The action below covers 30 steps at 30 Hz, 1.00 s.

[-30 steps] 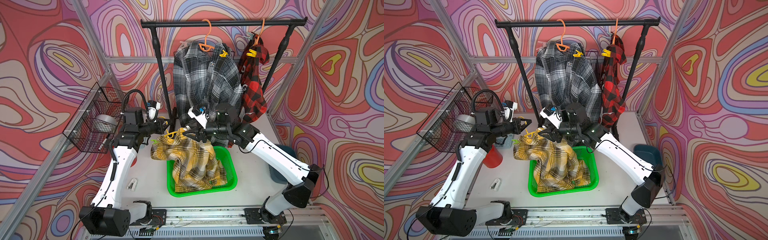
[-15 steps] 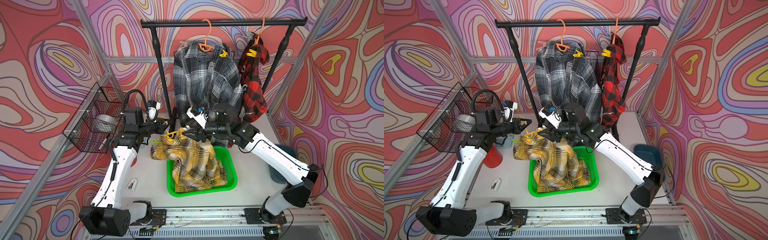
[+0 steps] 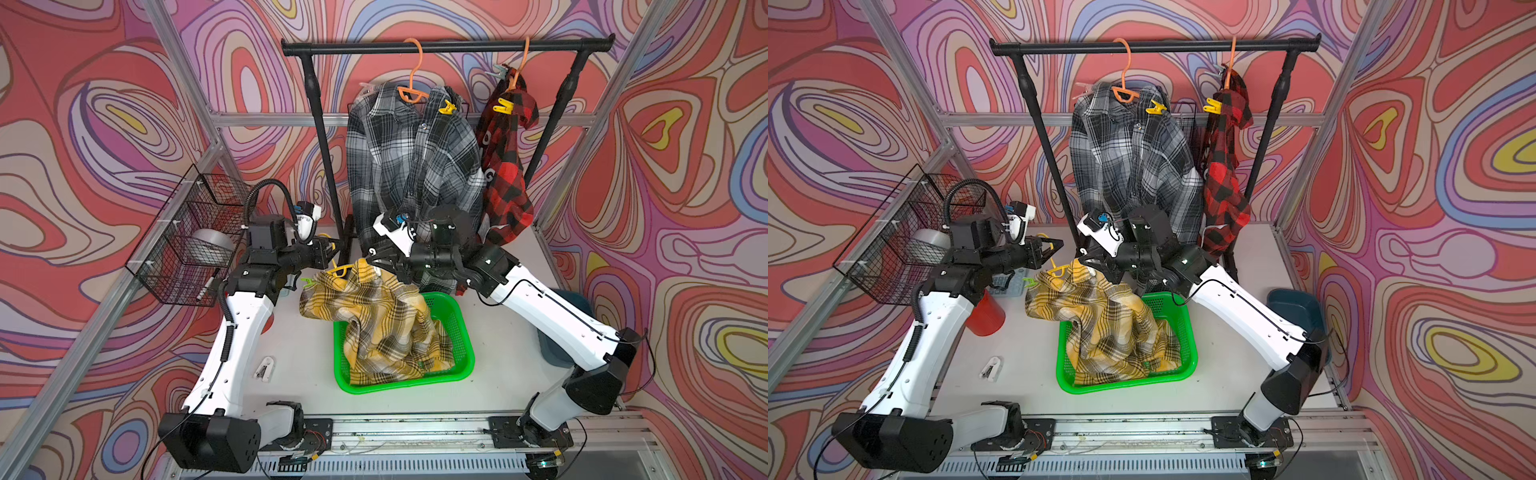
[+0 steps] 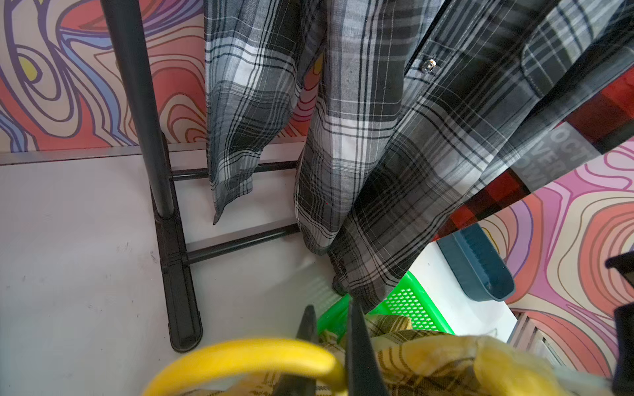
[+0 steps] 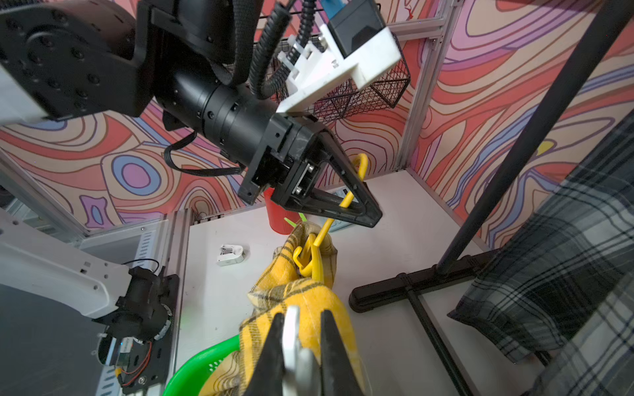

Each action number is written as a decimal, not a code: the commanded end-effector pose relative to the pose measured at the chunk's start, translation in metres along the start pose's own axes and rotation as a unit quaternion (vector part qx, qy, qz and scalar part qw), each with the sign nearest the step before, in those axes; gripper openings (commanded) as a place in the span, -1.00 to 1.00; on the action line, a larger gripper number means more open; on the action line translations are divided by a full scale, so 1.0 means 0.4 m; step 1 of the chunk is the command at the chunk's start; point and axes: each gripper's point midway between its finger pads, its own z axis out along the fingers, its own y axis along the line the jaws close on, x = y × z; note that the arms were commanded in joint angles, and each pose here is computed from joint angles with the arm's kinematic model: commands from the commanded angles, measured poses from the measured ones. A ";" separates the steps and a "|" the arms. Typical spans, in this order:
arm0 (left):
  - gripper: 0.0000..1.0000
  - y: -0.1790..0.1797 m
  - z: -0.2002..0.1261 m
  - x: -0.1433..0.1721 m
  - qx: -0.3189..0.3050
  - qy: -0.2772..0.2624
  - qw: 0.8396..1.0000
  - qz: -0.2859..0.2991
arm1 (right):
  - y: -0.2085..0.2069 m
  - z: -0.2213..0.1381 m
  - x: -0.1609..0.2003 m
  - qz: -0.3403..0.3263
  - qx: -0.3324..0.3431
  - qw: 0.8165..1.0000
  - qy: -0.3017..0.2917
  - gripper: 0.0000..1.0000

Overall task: Remove the clothespins securing long-sleeve shirts to the hanger
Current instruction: Remove the clamp from the hanger.

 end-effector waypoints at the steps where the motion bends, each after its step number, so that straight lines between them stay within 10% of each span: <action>1: -1.00 -0.004 -0.015 -0.025 -0.005 -0.014 1.000 0.011 | 0.007 0.004 -0.003 0.001 -0.004 1.000 0.004 -1.00; 20: -1.00 0.029 -0.007 0.010 -0.030 -0.011 0.999 0.021 | -0.020 -0.129 -0.126 0.026 0.087 0.995 -0.043 -1.00; 26: -1.00 0.028 -0.011 0.010 -0.030 -0.021 0.999 0.024 | -0.089 -0.213 0.035 0.115 0.197 0.973 0.026 -1.00; 30: -1.00 0.027 -0.011 0.005 -0.028 -0.031 0.999 0.027 | -0.182 -0.326 0.216 0.247 0.283 0.925 0.063 -1.00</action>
